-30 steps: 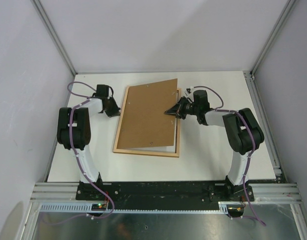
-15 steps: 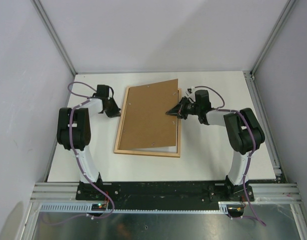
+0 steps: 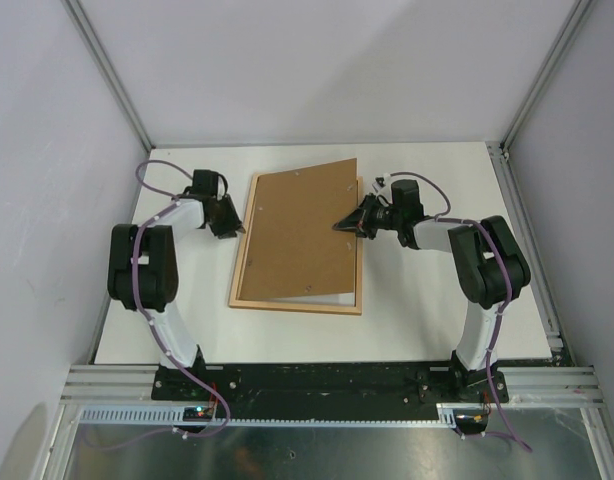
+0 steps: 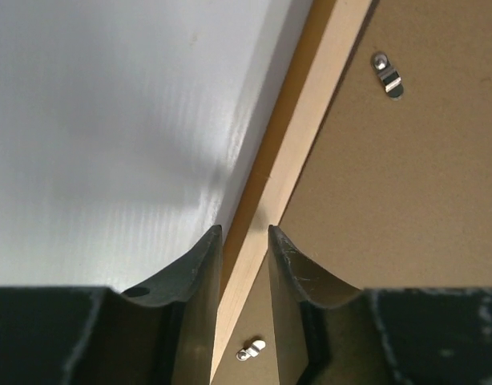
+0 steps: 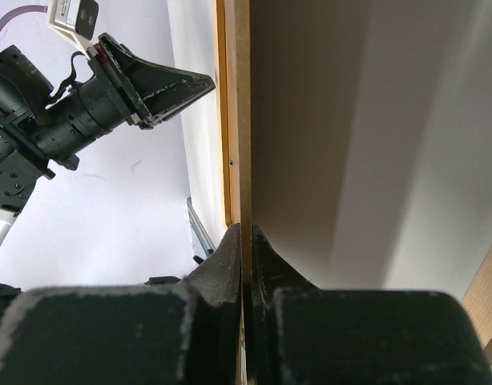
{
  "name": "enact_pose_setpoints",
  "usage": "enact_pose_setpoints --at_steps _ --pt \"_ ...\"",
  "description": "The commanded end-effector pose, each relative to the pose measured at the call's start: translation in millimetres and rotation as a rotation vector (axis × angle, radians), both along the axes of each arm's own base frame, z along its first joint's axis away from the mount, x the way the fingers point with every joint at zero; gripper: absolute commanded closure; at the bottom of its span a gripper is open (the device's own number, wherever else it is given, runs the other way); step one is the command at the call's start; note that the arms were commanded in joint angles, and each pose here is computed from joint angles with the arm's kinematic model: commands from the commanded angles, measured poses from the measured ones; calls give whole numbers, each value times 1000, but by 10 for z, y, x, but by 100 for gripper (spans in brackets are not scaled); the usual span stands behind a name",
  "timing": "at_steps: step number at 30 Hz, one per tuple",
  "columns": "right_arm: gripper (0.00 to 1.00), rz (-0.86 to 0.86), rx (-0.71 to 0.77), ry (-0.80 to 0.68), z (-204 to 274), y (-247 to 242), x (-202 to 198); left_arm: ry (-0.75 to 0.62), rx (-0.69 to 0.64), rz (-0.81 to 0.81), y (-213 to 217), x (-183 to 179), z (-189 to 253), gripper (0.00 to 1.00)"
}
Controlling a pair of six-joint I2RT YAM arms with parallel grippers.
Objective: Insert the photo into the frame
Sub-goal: Place the backboard on the frame body.
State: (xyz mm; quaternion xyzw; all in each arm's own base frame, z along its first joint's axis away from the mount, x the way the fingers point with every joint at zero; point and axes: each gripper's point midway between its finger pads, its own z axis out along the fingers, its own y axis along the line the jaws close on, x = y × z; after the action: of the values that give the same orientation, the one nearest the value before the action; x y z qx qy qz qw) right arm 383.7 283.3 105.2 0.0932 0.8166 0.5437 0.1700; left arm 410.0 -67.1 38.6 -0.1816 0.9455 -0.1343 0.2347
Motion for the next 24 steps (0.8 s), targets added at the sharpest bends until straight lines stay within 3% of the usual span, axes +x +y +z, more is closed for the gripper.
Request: enact_pose_setpoints --at_steps 1,24 --pt "100 17 -15 -13 19 -38 -41 -7 -19 -95 -159 -75 61 66" --pt "100 16 -50 53 -152 -146 -89 111 55 -17 -26 -203 -297 92"
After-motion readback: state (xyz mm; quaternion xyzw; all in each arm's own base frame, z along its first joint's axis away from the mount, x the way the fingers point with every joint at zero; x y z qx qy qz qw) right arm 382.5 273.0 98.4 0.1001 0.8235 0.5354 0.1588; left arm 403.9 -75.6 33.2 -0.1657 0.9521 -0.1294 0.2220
